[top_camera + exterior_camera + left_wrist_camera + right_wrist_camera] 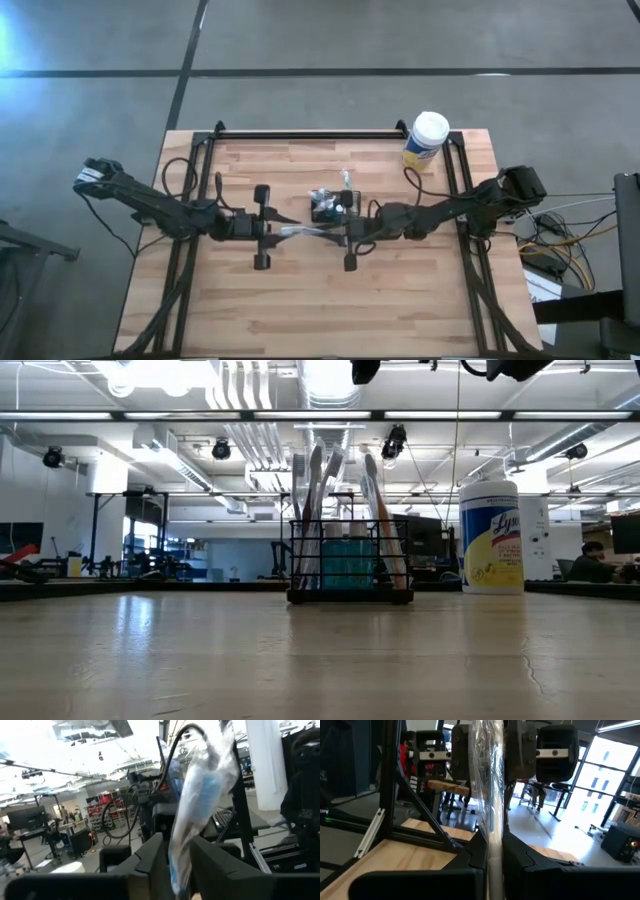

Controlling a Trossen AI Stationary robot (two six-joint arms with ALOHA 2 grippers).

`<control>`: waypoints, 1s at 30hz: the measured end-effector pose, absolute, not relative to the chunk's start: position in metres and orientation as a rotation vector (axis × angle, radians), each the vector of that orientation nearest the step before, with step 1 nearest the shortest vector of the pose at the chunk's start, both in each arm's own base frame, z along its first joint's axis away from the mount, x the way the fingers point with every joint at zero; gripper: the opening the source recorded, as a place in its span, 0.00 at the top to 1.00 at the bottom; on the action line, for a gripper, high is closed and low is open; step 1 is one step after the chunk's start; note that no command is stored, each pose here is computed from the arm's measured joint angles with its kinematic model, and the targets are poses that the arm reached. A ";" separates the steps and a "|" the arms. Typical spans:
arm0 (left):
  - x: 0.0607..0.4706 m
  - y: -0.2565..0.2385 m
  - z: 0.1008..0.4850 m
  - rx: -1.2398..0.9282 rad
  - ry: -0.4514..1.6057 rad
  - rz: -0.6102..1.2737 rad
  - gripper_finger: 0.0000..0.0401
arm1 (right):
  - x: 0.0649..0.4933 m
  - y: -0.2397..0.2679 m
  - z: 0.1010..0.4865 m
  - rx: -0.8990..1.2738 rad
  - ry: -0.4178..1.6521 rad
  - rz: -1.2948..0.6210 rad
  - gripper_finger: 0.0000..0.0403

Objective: Pick & Place toothbrushing station
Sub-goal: Put the blue toothbrush into the wire organizer

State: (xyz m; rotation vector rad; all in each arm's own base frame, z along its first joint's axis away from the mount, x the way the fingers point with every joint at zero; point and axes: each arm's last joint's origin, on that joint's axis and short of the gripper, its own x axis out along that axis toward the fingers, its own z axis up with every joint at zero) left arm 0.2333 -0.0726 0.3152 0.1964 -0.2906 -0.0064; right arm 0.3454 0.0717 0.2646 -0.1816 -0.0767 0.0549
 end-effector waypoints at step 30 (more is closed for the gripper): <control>0.243 -0.070 0.323 0.289 -0.177 -0.052 0.97 | 0.349 0.071 0.288 -0.099 0.155 0.035 0.60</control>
